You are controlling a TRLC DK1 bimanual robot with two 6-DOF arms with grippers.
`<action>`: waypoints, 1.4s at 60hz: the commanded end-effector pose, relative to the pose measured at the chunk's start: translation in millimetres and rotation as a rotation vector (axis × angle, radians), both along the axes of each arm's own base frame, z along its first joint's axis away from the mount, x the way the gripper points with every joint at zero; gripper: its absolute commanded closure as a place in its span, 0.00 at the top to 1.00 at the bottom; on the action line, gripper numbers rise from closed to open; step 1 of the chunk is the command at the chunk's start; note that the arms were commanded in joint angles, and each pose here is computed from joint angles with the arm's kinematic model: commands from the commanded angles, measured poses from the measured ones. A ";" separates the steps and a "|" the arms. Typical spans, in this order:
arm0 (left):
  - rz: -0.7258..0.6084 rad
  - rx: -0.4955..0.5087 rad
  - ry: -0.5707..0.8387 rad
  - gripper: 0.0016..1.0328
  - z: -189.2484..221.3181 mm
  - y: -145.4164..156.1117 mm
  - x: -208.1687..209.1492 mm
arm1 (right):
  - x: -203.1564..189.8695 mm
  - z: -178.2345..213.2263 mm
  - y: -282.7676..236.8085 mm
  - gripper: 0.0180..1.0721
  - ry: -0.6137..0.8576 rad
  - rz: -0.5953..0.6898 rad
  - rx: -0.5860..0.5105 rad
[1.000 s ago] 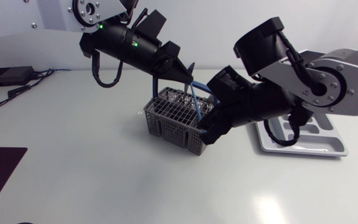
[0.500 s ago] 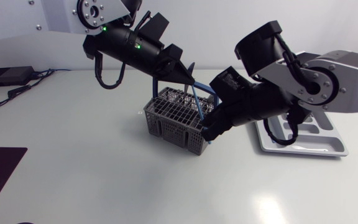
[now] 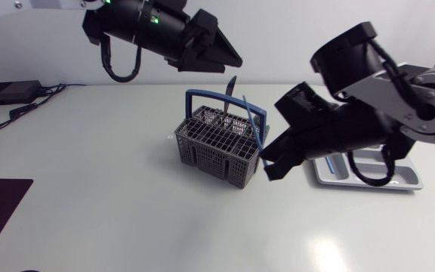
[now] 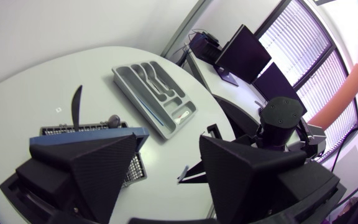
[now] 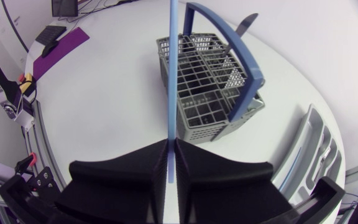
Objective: Unload the cutlery basket into the drawer organizer.
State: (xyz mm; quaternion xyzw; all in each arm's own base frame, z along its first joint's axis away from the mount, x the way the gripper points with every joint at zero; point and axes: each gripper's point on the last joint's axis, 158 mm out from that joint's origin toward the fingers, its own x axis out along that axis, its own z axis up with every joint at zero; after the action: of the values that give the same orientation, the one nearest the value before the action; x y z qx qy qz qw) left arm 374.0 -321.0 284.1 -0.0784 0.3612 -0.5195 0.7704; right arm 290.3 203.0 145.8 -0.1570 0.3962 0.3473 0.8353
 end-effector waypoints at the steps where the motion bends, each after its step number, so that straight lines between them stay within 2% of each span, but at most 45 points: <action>1: 0.066 -0.033 -0.082 0.94 41.1 18.5 7.7 | -3.0 5.3 -27.2 0.08 -0.005 -0.037 0.004; 6: 0.110 -0.024 -0.122 0.94 49.4 32.6 16.4 | 0.5 11.3 -52.8 0.08 -0.013 -0.089 0.007; 14: 0.166 0.055 -0.193 0.95 41.1 48.7 26.3 | 16.2 8.5 -100.4 0.08 -0.001 -0.198 0.012; 24: 0.183 0.218 -0.268 0.95 3.6 59.9 24.7 | 49.5 -23.6 -162.9 0.08 0.060 -0.360 0.013; 36: 0.207 0.337 -0.368 0.95 -23.2 72.8 22.8 | 85.0 -68.1 -205.4 0.08 0.152 -0.481 0.009; 45: 0.212 0.392 -0.389 0.95 -46.5 82.9 19.2 | 106.0 -100.5 -216.0 0.08 0.226 -0.534 0.014; 59: 0.201 0.438 -0.361 0.95 -81.3 96.1 14.0 | 140.0 -128.8 -223.9 0.08 0.277 -0.599 0.019; 80: 0.175 0.487 -0.313 0.95 -127.9 108.1 1.5 | 159.6 -168.1 -235.5 0.11 0.336 -0.644 -0.008; 84: 0.172 0.496 -0.315 0.95 -134.3 109.1 0.4 | 159.7 -168.9 -238.3 0.22 0.329 -0.653 -0.023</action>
State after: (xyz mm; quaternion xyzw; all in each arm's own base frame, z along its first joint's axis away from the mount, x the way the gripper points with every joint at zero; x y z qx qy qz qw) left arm 377.8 -217.8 153.5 0.1522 0.3489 -0.3568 0.8531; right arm 448.0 -32.1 -15.8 0.0217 0.5526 0.0921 0.8281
